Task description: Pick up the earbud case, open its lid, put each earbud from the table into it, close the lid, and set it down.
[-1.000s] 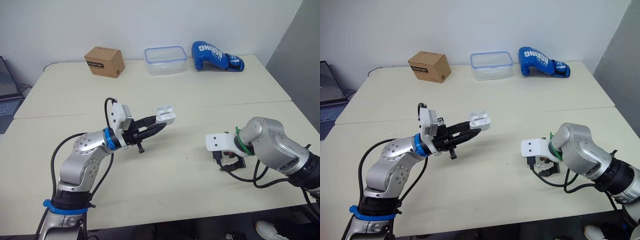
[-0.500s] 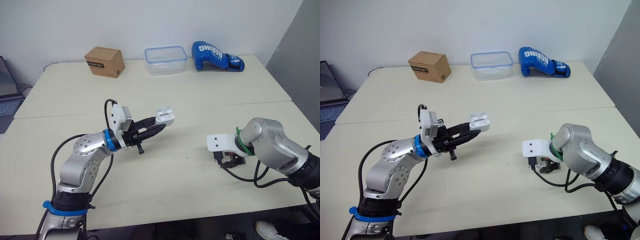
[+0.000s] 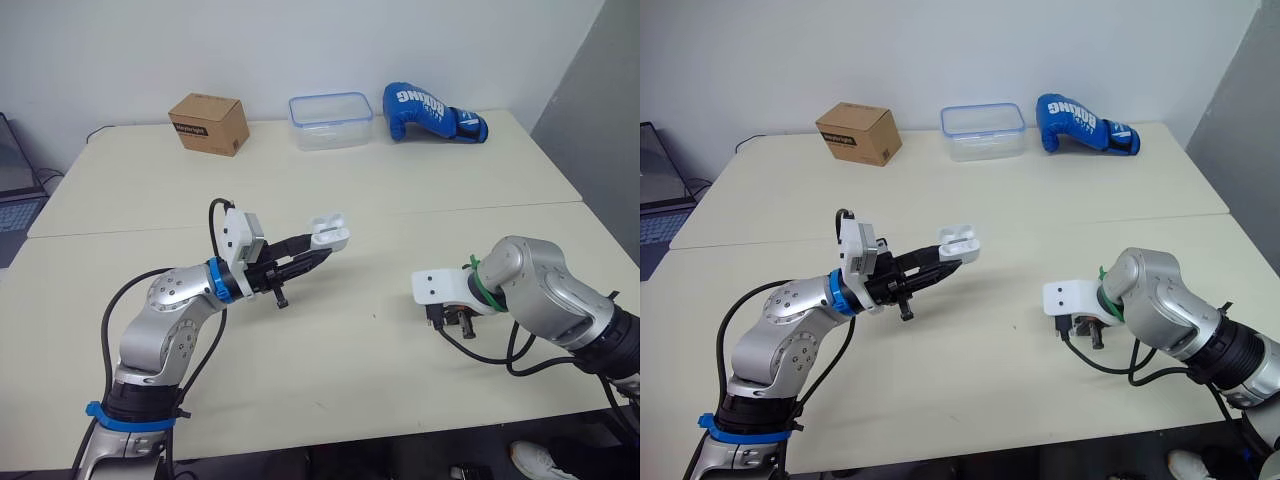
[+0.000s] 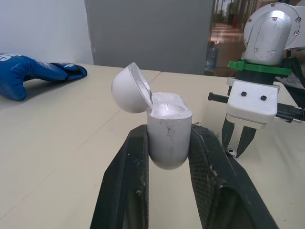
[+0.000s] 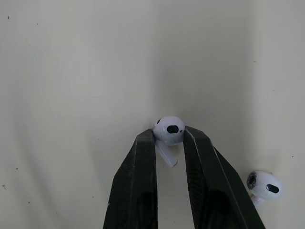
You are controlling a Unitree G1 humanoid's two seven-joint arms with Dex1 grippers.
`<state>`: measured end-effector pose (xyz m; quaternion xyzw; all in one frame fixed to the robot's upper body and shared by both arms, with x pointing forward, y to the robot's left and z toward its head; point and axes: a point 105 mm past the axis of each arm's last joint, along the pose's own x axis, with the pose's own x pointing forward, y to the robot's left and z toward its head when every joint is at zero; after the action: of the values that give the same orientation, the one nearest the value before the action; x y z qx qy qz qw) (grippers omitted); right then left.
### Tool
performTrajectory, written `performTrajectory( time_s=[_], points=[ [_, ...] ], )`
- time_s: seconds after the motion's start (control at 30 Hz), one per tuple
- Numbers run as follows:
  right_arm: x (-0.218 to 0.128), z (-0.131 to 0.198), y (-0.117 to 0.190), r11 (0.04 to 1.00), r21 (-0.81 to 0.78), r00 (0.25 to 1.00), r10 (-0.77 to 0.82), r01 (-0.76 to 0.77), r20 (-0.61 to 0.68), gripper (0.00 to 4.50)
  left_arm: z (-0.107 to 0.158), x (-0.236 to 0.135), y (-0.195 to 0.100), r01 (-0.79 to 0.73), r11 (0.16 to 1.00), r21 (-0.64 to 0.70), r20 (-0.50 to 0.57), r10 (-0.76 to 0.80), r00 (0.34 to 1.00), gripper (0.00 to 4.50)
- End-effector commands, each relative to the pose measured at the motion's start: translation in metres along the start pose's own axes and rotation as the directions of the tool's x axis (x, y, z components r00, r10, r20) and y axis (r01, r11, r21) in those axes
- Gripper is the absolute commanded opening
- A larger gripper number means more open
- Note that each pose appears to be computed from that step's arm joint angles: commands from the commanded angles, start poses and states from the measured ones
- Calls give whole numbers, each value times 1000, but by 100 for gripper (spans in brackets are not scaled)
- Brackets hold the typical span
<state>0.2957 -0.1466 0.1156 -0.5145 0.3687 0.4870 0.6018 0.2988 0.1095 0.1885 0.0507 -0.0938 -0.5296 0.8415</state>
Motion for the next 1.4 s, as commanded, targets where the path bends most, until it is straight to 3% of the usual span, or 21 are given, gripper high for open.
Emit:
performTrajectory(
  time_s=[0.03,0.4,0.67,0.83,1.07,1.27,1.4],
  points=[
    [-5,1,-3,1000,-11,1000,-20,20,3,41,8,2,-2,8,999,34,25,-9,1000,81],
    [-10,3,-3,1000,10,999,-29,29,20,41,9,2,-2,3,999,36,26,-4,1000,81],
    [-58,16,-36,926,365,941,-201,92,272,41,12,-1,8,-60,997,50,40,58,997,81],
    [-85,36,-53,773,633,780,-424,47,460,41,15,3,15,-75,996,41,69,72,995,81],
    [-112,61,-70,574,813,501,-677,-97,538,41,20,13,26,-76,996,51,98,71,993,81],
    [-132,82,-72,560,809,322,-744,-178,585,41,18,25,33,-77,995,69,110,69,992,81],
    [-141,100,-69,590,777,249,-736,-221,629,41,17,35,33,-71,995,74,120,62,991,81]
  ],
)
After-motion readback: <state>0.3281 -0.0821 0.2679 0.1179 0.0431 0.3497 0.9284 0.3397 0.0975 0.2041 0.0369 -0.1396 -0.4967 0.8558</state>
